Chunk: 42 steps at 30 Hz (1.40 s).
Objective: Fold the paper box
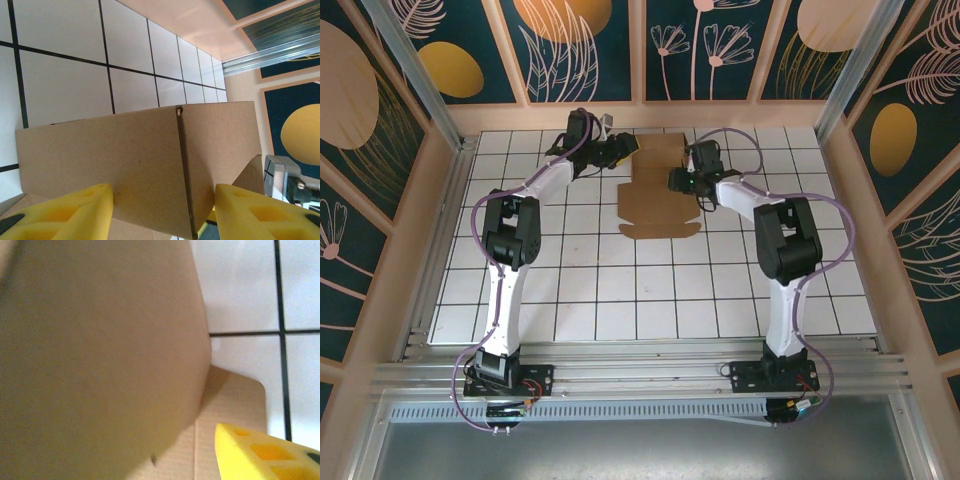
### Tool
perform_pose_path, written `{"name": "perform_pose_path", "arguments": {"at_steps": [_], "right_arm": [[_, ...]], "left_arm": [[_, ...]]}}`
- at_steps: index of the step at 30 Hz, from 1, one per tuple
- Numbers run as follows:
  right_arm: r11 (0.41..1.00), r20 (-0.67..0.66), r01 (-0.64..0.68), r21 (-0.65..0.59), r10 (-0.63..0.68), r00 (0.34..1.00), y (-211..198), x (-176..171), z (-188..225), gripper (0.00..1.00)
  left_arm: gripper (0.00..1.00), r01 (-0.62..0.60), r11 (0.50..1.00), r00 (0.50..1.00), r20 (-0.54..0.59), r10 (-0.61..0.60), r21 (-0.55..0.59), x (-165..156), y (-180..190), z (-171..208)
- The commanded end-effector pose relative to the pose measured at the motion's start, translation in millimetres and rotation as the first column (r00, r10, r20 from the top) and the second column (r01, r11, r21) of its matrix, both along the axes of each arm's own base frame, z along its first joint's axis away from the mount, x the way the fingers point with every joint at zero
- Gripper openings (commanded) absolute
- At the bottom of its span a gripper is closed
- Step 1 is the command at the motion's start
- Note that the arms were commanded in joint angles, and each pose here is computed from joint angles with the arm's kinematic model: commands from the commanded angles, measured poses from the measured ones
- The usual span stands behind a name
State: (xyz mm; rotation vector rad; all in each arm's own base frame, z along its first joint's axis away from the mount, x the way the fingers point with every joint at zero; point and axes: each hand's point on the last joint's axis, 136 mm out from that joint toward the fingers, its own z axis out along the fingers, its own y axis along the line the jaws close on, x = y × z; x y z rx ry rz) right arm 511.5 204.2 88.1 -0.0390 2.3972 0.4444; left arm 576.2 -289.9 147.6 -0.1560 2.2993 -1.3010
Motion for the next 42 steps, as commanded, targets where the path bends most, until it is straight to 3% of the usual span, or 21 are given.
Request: {"name": "perform_pose_path", "arguments": {"at_steps": [1,7,10,12,15,19,22,23,26,33,42], "right_arm": [[0.997,0.071,-0.043,0.071,0.038,0.997,-1.3,-6.7,41.9,0.6],[0.992,0.081,-0.068,0.11,0.059,0.995,-15.5,-20.8,61.6,0.65],[0.99,0.137,-0.093,0.107,0.078,0.987,-24.5,-28.1,85.1,0.66],[0.992,0.208,-0.083,0.096,0.062,0.976,-43.0,-25.2,106.1,0.72],[0.992,0.325,-0.093,0.088,0.06,0.944,-79.9,-12.6,125.9,0.85],[0.972,0.47,-0.229,-0.051,0.226,0.854,-100.8,7.7,124.1,0.85],[0.839,0.523,-0.442,-0.317,0.544,0.656,-76.2,0.3,114.0,0.85],[0.791,0.51,-0.46,-0.403,0.612,0.605,-73.0,0.4,105.4,0.91],[0.693,0.455,-0.488,-0.531,0.719,0.525,-69.0,9.3,85.4,0.94],[0.612,0.377,-0.571,-0.547,0.789,0.485,-52.6,37.6,60.4,0.82],[0.566,0.386,-0.651,-0.506,0.823,0.416,-13.8,42.7,39.5,0.73]], "left_arm": [[0.55,0.0,0.999,0.999,-0.033,0.001,0.032,-2.2,-0.5,-10.1],[0.55,0.002,0.999,1.0,-0.031,-0.001,0.039,-2.5,-0.8,-10.9],[0.55,0.004,0.999,0.999,-0.034,-0.003,0.041,-2.3,-0.9,-13.0],[0.55,0.005,0.999,0.999,-0.036,-0.004,0.042,-2.3,-1.1,-13.3],[0.55,0.009,0.999,0.999,-0.033,-0.008,0.042,-2.1,-1.4,-12.6],[0.55,0.01,0.999,0.999,-0.035,-0.009,0.042,-2.9,-1.5,-11.9],[0.55,0.014,0.999,0.999,-0.036,-0.012,0.042,-3.5,-1.5,-12.6],[0.55,0.016,0.999,0.999,-0.038,-0.014,0.041,-4.1,-1.6,-12.6],[0.55,0.027,0.999,0.999,-0.038,-0.025,0.042,-5.8,-2.6,-13.2],[0.55,0.046,0.998,0.999,-0.03,-0.044,0.053,-6.4,-2.8,-9.2],[0.55,0.056,0.997,0.998,-0.021,-0.056,0.044,-3.5,-6.3,-2.6]]}}
